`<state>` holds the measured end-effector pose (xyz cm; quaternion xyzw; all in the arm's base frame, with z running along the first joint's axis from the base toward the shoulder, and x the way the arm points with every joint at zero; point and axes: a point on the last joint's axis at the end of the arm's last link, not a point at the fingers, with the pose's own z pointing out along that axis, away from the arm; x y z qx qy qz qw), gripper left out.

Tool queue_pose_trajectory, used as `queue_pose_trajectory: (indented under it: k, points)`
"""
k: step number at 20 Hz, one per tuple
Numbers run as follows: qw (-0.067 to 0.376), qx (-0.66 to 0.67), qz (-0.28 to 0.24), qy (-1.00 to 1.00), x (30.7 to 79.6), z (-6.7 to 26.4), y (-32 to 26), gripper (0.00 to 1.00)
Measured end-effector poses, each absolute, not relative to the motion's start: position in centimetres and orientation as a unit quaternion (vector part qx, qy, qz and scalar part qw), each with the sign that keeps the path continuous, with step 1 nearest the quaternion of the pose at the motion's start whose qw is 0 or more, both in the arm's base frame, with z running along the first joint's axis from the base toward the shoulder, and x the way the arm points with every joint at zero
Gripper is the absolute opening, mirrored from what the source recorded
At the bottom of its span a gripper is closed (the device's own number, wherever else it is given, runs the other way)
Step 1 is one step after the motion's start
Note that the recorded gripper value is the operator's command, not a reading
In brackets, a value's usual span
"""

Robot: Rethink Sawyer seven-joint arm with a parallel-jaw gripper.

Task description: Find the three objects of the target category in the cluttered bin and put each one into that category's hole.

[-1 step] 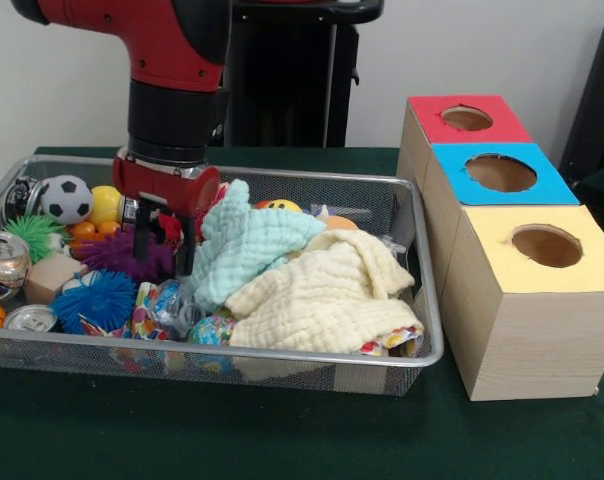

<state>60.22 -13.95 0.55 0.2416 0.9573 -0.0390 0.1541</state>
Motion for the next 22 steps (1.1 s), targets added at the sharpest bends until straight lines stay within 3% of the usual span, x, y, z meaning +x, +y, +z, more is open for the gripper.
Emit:
queue_pose_trajectory:
  k: [22]
  points:
    - [0.149, 0.235, -0.028, 0.960, 60.6, -1.5, -13.1, 1.00]
